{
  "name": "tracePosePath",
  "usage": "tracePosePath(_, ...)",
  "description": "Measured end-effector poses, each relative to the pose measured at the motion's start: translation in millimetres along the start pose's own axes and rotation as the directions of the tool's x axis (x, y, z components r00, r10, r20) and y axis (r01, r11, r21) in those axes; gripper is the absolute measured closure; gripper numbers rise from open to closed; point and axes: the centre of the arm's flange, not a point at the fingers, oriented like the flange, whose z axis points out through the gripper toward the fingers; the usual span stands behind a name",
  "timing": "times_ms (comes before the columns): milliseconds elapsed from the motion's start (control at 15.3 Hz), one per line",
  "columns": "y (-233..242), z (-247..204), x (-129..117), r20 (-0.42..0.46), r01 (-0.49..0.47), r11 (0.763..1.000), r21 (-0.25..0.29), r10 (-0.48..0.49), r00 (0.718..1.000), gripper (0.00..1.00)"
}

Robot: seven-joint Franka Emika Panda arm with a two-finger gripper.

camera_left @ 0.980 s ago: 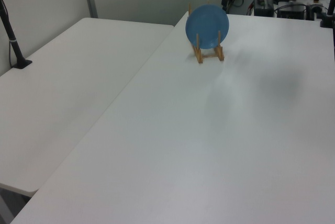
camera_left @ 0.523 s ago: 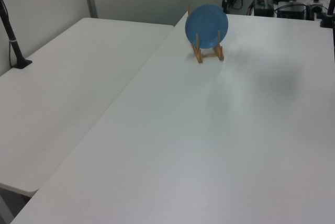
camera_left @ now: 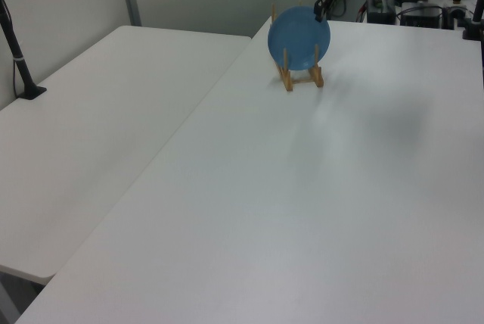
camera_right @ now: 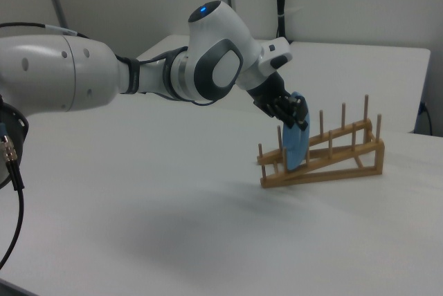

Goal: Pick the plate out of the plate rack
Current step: 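Close the gripper on the rim of the blue plate, then lift the blue plate up and out of the rack slots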

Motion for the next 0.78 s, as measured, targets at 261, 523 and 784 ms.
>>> tracePosePath(261, -2, 14, -4, 0.020, 0.003, 1.000, 0.000, -0.003, 1.000, 0.70)
tracePosePath(523, 3, 15, -5, 0.023, 0.009, 1.000, -0.005, -0.009, 1.000, 0.83)
tracePosePath(784, 12, 11, -2, 0.012, 0.028, 1.000, -0.014, -0.028, 1.000, 0.93)
